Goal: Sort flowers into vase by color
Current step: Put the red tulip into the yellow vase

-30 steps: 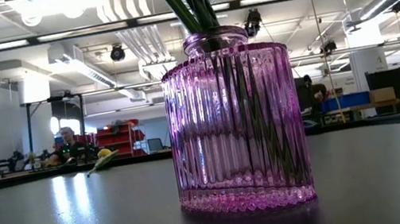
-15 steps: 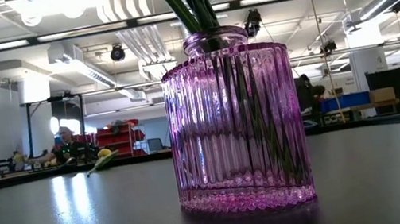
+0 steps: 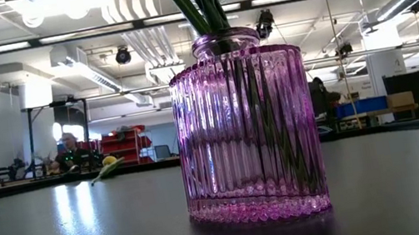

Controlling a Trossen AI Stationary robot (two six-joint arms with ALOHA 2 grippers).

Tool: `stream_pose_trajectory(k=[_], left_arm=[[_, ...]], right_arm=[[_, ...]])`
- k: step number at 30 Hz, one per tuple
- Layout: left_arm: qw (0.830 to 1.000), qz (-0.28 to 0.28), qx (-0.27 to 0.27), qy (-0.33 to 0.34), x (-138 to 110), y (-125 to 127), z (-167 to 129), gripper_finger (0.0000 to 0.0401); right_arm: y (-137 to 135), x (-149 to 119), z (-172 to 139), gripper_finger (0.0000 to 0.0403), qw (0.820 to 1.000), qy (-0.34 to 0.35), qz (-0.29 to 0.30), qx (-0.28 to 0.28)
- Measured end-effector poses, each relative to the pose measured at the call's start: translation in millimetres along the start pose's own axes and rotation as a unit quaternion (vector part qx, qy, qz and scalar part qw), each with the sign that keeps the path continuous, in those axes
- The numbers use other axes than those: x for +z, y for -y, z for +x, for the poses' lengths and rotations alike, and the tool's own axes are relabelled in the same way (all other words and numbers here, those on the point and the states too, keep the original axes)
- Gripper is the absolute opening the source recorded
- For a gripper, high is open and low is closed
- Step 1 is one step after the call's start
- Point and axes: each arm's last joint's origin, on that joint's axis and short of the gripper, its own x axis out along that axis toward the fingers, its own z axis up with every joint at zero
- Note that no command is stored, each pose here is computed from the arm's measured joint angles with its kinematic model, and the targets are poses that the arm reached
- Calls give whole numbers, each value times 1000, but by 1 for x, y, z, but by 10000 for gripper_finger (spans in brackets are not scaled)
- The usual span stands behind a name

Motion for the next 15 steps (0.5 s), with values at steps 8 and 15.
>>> stream_pose_trajectory(k=[8, 15], left_arm=[[999, -47, 2, -21, -10, 6, 8, 0], [996, -83, 8, -39, -18, 12, 16, 3]], right_arm=[[0, 0, 0, 248, 1000, -1, -5, 0], [0, -2, 0, 249, 1000, -8, -8, 1]])
